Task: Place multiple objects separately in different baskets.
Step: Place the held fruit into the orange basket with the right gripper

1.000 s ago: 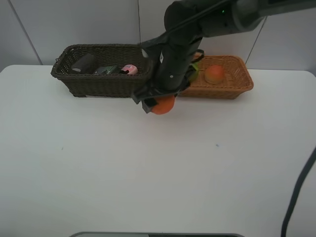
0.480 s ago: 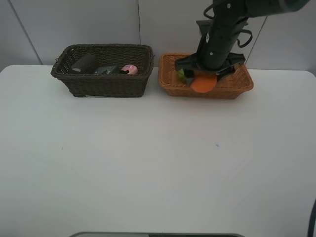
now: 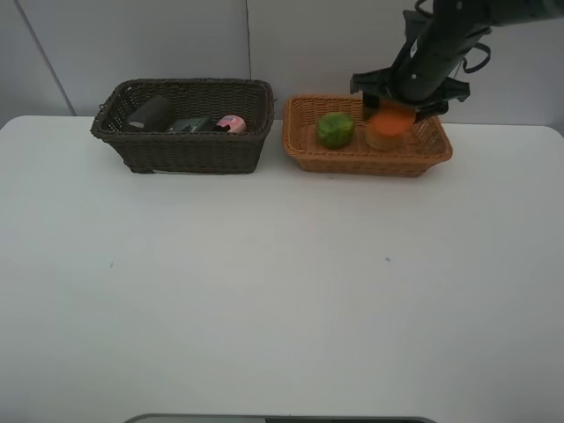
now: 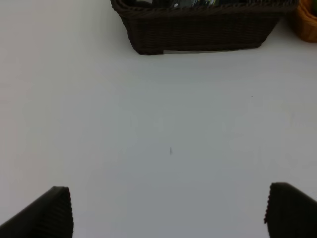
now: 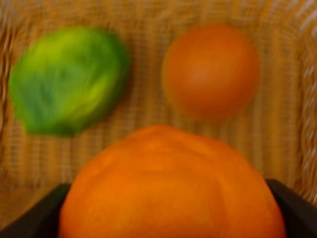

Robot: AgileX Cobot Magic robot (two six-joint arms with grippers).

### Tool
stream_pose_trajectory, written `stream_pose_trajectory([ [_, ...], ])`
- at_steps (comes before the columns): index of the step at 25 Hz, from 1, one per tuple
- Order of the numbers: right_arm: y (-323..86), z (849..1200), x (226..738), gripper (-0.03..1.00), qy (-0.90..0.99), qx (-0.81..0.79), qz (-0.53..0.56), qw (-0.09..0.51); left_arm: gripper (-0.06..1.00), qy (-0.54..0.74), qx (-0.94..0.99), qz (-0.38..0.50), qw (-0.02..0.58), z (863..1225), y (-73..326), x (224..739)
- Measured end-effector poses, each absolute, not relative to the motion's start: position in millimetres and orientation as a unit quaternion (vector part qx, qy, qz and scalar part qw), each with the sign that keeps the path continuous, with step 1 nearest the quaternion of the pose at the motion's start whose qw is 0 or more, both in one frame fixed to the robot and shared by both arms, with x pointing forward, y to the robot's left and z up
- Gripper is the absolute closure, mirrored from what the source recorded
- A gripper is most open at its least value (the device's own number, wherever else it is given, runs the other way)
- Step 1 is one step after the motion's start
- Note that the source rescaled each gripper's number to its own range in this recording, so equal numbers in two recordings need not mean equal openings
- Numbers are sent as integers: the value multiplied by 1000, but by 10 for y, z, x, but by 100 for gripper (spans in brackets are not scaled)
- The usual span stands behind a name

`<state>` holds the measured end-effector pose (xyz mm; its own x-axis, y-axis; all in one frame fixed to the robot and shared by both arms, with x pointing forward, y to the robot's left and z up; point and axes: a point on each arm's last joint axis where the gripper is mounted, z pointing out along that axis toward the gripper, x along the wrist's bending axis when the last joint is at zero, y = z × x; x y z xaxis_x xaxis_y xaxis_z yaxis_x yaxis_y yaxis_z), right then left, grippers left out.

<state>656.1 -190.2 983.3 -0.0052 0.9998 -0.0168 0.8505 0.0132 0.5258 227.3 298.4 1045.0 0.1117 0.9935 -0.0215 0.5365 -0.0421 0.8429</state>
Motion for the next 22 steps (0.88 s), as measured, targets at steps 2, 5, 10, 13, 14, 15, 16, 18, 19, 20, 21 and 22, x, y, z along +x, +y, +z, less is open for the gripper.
stream_pose_trajectory([
  [2,-1964,9800,6621,31,677,678,200,204,-2,588,650,313,365,10450,2984,2273],
  [5,-2040,9710,6685,31,672,681,203,208,-2,588,650,313,365,10450,2984,2273],
  [10,-2188,9592,6753,31,672,681,188,219,-2,588,650,313,365,10450,2984,2273],
  [13,-2255,9528,6775,31,671,685,180,220,-2,588,650,313,365,10450,2984,2273],
  [14,-2260,9488,6781,31,671,686,177,218,-2,588,650,313,365,10450,2984,2273],
  [15,-2259,9462,6784,31,672,687,174,216,-2,588,650,313,365,10450,2984,2273],
  [16,-2258,9429,6787,31,673,687,171,214,-2,588,650,313,365,10450,2984,2273],
  [18,-2257,9388,6792,31,674,688,168,212,-2,588,650,313,365,10450,2984,2273],
  [19,-2257,9380,6792,31,674,688,167,211,-2,588,650,313,365,10450,2984,2273],
  [20,-2257,9382,6792,31,674,688,168,211,-2,588,650,313,365,10450,2984,2273],
  [21,-2257,9382,6792,31,674,688,168,211,-2,588,650,313,365,10450,2984,2273],
  [22,-2257,9382,6792,31,674,688,168,211,-2,588,650,313,365,10450,2984,2273],
])
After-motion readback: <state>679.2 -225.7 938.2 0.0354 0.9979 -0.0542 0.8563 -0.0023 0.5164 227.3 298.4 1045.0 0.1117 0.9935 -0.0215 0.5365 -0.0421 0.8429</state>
